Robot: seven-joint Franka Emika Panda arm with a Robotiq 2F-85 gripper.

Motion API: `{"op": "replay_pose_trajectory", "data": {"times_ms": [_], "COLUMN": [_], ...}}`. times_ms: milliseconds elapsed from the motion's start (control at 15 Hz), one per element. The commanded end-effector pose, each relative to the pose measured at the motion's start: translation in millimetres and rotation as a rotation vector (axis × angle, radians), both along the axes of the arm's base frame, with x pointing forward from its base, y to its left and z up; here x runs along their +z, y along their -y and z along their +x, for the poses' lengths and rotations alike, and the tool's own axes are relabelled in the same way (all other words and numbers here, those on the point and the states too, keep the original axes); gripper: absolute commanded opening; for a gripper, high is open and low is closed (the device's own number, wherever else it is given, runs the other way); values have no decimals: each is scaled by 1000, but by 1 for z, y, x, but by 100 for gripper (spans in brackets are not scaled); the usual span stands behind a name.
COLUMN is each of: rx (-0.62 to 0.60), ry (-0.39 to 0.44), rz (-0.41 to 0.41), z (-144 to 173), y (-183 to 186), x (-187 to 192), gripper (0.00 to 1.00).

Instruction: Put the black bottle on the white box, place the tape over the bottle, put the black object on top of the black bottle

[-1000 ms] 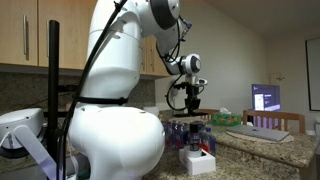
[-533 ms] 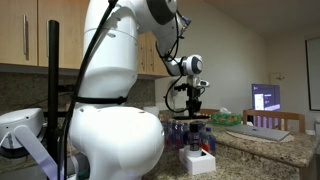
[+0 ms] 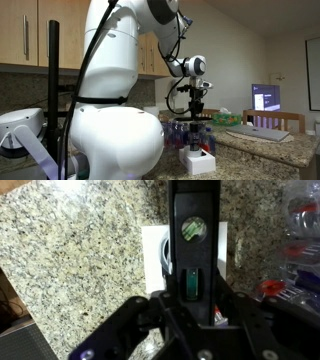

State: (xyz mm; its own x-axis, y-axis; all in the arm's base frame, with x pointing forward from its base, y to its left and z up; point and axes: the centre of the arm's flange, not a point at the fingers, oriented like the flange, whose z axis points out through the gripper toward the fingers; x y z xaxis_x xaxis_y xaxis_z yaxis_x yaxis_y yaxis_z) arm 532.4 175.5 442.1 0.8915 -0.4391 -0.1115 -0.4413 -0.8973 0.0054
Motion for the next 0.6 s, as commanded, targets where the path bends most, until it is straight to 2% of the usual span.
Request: {"op": "replay_pose_trajectory", "data": {"times_ms": [0, 533], "rx": [-16, 6], "ry": [6, -3], "rz": [26, 28], "z": [-2, 1], "y": [-3, -13], "x": [-3, -10], "gripper": [17, 17]}}
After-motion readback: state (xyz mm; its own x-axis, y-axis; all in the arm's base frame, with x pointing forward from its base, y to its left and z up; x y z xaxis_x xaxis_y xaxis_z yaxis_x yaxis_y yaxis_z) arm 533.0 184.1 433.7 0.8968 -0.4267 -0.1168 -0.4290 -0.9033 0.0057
